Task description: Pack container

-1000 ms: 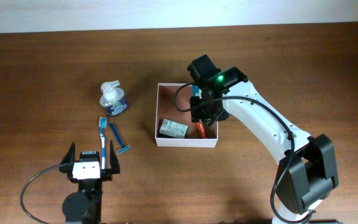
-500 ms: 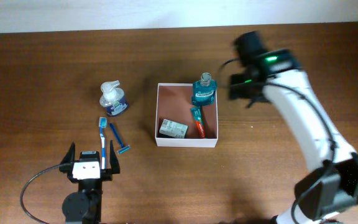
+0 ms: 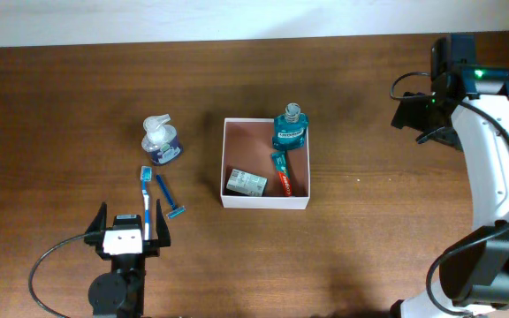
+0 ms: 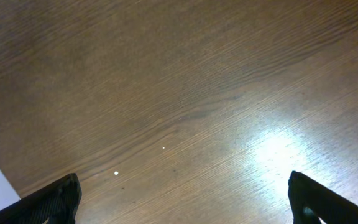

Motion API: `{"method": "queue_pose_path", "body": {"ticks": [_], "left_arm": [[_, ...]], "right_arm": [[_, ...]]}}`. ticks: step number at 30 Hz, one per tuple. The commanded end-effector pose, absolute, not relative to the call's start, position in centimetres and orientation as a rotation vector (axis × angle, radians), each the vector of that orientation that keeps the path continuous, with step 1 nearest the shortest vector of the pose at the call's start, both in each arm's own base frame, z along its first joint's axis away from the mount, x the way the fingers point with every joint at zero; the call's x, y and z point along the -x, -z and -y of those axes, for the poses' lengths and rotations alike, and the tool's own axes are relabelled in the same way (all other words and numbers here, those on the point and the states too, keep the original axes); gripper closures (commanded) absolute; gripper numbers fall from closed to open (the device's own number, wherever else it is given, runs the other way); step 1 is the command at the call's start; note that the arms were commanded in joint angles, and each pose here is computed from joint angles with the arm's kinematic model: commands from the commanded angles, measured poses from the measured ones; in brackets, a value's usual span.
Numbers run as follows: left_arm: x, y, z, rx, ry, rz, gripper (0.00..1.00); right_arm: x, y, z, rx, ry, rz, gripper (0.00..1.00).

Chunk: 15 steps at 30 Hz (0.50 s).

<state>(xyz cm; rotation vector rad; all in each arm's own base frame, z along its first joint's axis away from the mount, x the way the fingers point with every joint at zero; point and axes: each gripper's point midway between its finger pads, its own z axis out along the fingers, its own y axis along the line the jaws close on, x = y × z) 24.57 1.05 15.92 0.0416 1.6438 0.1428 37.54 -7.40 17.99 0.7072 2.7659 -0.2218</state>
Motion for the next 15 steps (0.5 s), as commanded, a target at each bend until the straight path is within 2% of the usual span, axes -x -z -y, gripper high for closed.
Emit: {"method": "queue_pose_path", "body": {"ticks": [1, 4, 15], "left_arm": [[-24.6, -15.8, -1.0, -0.056, -0.15, -1.644, 0.0], [-24.6, -16.3, -1.0, -0.058, -0.155, -1.624, 0.01], [-22.4, -32.0, -0.1, -0.161, -0.276, -1.129, 0.0]], "right_arm": [[-37.8, -18.6, 7.1, -0.707, 0.187, -2.75, 0.01], [-37.8, -18.6, 7.1, -0.707, 0.187, -2.75, 0.01], [-37.8, -18.6, 7.1, -0.707, 0.187, -2.75, 0.01]]}}
